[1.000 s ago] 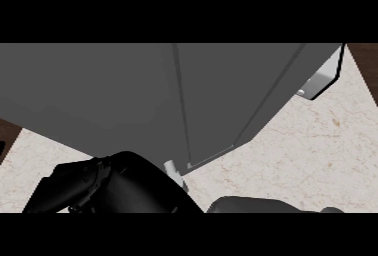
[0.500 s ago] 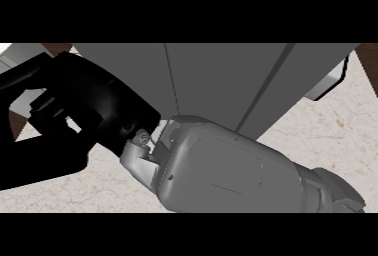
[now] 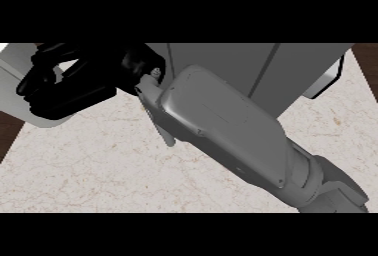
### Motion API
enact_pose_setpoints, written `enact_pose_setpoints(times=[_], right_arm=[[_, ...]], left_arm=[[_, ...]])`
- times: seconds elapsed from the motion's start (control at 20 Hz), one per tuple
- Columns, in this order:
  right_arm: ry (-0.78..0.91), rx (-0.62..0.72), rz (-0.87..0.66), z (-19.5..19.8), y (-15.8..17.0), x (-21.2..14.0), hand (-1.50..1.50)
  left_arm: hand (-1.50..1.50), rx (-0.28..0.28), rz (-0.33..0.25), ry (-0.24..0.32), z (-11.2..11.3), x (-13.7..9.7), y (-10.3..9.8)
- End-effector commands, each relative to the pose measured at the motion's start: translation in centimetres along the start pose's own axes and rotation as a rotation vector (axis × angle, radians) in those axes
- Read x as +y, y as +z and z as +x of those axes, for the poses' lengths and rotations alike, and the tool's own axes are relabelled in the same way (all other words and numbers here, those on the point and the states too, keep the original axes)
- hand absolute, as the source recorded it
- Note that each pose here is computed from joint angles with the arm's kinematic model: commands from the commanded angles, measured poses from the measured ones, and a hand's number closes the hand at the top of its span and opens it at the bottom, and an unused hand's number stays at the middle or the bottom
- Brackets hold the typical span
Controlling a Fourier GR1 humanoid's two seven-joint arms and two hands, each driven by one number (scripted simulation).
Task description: Pick up the wine, place it into the cabinet and close the cabinet
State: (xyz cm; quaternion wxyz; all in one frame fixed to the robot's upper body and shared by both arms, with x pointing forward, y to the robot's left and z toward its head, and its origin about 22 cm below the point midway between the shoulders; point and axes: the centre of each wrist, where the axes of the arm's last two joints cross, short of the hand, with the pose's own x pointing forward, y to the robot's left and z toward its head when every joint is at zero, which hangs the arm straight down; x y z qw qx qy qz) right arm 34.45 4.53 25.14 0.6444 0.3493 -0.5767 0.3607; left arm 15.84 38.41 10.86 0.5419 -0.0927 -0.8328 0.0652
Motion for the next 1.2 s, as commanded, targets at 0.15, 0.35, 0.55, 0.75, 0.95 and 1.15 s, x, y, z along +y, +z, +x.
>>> enact_pose_setpoints(times=[0.15,0.35,0.55,0.75,0.95,1.15], right_arm=[[0.037,-0.098,-0.211,-1.2,0.1,-6.9,1.50],[0.007,-0.106,-0.301,-2.3,1.1,-9.2,1.50],[0.009,-0.112,-0.342,-3.5,2.9,-11.6,1.50],[-0.003,-0.124,-0.357,-4.1,3.5,-12.4,1.50],[-0.013,-0.158,-0.385,-4.6,4.4,-13.5,1.50],[-0.020,-0.176,-0.370,-4.5,3.8,-13.0,1.50]], left_arm=[[-1.50,0.019,0.016,-0.002,0.6,0.8,0.4],[-1.50,-0.006,0.001,-0.018,1.0,0.8,-0.3],[-1.50,0.000,-0.020,0.002,1.4,0.6,-0.9],[-1.50,0.001,-0.046,0.050,0.8,-0.7,-0.7],[-1.50,0.001,-0.067,0.076,0.7,-1.4,-1.1],[-1.50,0.032,-0.085,0.107,0.7,-2.5,-1.4]])
